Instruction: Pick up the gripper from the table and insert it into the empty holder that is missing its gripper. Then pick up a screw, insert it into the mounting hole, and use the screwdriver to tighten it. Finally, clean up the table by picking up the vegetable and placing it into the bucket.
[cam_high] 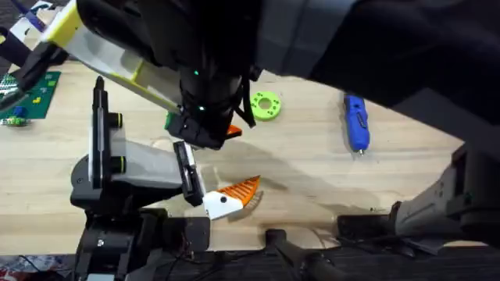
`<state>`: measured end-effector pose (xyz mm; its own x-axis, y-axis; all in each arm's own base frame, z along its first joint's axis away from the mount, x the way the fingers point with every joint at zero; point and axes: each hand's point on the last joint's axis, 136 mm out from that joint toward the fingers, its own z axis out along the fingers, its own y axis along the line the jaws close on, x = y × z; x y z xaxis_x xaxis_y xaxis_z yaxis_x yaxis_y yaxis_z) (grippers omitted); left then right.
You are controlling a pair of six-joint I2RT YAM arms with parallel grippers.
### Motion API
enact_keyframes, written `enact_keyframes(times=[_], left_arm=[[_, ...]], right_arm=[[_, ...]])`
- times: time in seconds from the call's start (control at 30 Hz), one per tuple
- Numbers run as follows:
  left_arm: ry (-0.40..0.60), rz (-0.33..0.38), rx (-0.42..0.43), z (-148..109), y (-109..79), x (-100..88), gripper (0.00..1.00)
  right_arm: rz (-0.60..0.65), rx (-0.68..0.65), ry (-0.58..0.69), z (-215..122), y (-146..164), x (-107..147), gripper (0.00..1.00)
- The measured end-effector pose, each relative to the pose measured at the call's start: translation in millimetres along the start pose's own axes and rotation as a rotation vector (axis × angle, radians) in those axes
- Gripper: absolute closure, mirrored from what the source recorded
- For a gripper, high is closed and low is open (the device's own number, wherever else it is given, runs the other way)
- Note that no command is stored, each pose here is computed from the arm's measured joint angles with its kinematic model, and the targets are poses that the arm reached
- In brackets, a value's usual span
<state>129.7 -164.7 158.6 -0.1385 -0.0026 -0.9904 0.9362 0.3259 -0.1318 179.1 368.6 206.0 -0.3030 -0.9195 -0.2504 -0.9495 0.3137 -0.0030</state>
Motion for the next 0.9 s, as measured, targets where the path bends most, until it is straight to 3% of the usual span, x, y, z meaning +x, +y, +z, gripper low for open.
enact_keyframes(times=[0.53,0.6,0.73,0.8,0.9], left_arm=[[0.000,0.000,0.002,0.0,-0.4,0.0,0.014],[0.000,-0.001,0.002,0.0,-0.3,0.0,0.014],[0.000,0.000,0.004,0.0,-0.7,0.1,0.014],[0.000,0.000,0.005,0.0,-1.0,0.1,0.014],[0.001,-0.001,0.006,0.0,-0.9,0.3,0.014]], right_arm=[[-0.013,0.000,0.004,0.0,0.0,1.0,0.964],[-0.015,-0.002,0.010,0.1,0.4,2.4,0.735],[-0.017,0.012,0.025,-0.2,-3.1,6.2,0.129],[-0.011,0.020,0.027,-0.5,-8.2,7.3,0.016],[-0.010,0.021,0.027,-0.5,-9.0,7.3,0.004]])
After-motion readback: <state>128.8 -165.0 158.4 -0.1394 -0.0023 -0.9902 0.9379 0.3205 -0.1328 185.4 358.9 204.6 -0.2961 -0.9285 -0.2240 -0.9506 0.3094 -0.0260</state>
